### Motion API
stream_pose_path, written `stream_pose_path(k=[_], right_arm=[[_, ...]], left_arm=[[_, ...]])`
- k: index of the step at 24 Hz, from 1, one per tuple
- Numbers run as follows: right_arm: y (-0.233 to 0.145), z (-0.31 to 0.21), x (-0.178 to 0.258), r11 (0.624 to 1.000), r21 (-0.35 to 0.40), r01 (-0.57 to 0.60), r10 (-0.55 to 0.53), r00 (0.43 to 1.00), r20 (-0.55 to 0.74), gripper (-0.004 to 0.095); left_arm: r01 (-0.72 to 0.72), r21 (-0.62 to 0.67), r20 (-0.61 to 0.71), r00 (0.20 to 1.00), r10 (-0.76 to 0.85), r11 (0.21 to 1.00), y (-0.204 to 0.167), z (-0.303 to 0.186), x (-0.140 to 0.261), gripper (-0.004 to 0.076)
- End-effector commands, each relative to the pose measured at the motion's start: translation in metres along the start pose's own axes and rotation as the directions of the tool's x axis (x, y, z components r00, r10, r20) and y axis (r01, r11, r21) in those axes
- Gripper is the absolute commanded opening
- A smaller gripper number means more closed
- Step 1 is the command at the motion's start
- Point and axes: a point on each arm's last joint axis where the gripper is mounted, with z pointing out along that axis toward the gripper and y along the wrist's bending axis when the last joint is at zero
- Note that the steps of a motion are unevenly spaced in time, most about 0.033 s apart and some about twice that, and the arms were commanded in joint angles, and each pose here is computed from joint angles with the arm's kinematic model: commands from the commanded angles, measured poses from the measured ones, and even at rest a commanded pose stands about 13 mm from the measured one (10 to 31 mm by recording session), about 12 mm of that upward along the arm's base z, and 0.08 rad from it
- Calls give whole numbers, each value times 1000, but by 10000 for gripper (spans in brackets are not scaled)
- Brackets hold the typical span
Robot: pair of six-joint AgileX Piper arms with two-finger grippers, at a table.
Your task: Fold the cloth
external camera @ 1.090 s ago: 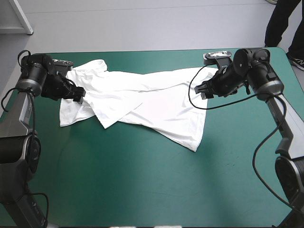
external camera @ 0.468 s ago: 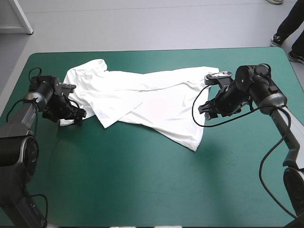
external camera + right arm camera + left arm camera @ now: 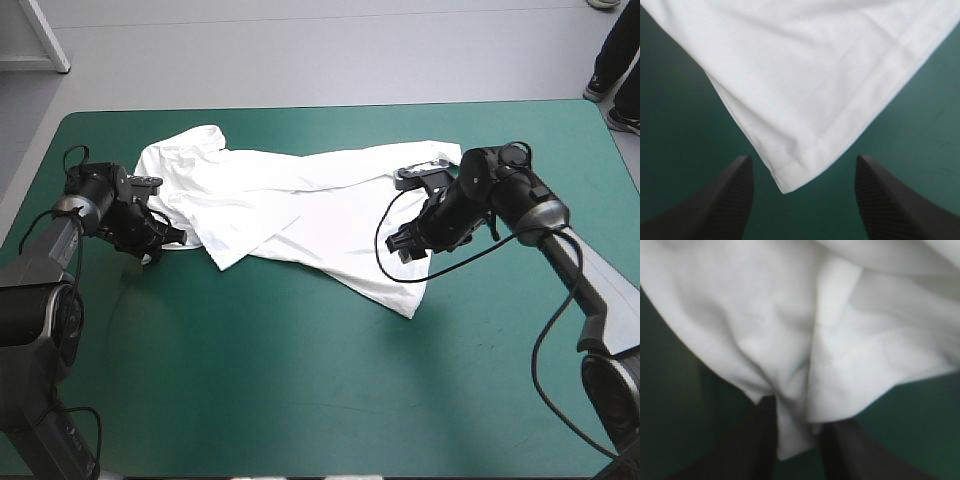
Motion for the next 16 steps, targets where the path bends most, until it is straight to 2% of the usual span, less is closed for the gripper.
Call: stream_pose_path(k=[1,4,9,13,15,16], right_arm=[[11,5,-8,999,22,36,-36,999,34,563],[8,26,-11,998,54,30,-29,999,-17,562],[4,56,-10,999,45,20,-14,992,-123,562],[23,65,-7,997,31,73,-67,985,-157,562],[31,73,-2,992,69,102,-89,981,-174,562],[33,80,3,981,129,142,-117,976,-183,562]], left_arm=[[-21,4,33,999,21,1000,-1,6,-4,22],[-33,-6,11,999,33,999,0,6,-2,21],[-38,-14,7,999,38,999,1,5,-1,21],[-38,-14,9,999,38,999,1,5,-1,20],[-38,-16,15,999,38,999,1,5,-2,21],[-38,-16,15,999,38,999,1,5,-2,21]])
